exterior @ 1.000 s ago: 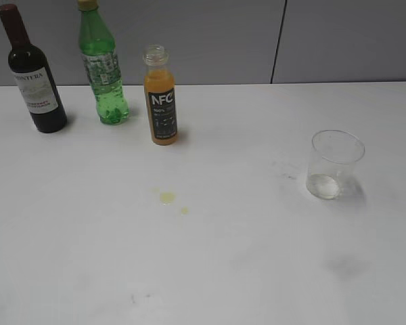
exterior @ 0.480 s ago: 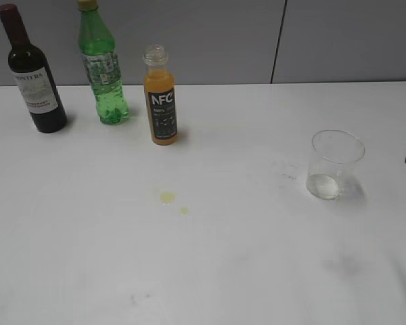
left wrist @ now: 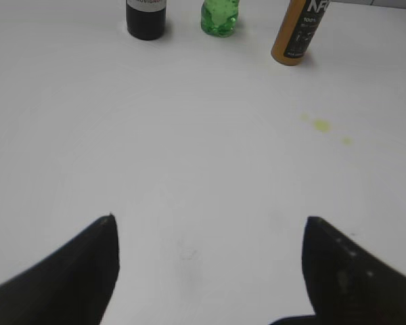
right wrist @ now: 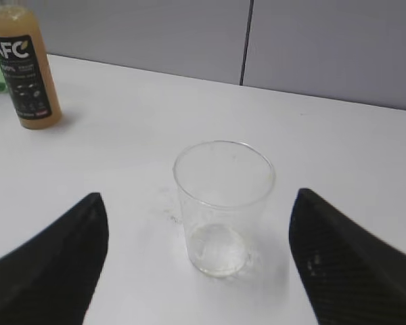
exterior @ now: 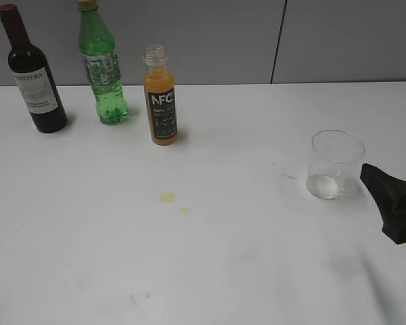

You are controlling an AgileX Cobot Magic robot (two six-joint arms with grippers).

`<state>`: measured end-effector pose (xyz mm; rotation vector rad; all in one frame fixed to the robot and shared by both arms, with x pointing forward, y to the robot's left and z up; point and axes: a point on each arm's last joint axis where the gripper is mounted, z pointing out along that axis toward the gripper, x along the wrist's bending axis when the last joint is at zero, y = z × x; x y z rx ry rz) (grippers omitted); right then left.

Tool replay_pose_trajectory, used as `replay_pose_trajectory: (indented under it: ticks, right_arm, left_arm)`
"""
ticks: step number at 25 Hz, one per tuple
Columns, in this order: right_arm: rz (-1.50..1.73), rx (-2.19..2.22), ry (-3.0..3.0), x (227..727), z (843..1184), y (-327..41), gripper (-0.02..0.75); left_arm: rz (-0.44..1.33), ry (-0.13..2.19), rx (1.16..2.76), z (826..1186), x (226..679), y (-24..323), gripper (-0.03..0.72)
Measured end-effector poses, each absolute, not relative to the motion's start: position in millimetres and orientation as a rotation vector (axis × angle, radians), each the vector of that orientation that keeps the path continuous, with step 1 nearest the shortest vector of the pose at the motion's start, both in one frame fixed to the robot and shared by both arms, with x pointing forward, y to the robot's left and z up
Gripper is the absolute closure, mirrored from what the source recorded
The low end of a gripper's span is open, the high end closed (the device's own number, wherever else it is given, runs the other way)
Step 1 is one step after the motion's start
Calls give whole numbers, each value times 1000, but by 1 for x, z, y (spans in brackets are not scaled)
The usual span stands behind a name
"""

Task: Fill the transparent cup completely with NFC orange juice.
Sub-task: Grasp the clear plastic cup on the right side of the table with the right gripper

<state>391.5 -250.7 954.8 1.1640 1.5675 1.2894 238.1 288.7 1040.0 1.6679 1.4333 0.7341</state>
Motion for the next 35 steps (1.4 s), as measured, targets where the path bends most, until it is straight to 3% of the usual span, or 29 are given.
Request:
replay_pose_trajectory:
  ticks: [26,35]
  right_arm:
    - [1295,1175,1493,397,931,-253,99]
    - [1132,1312,1594,402,901,-257,101]
  left_arm:
    - [739,1435,1669,1040,238,289,95]
    - [740,1435,1670,1040,238,289,96]
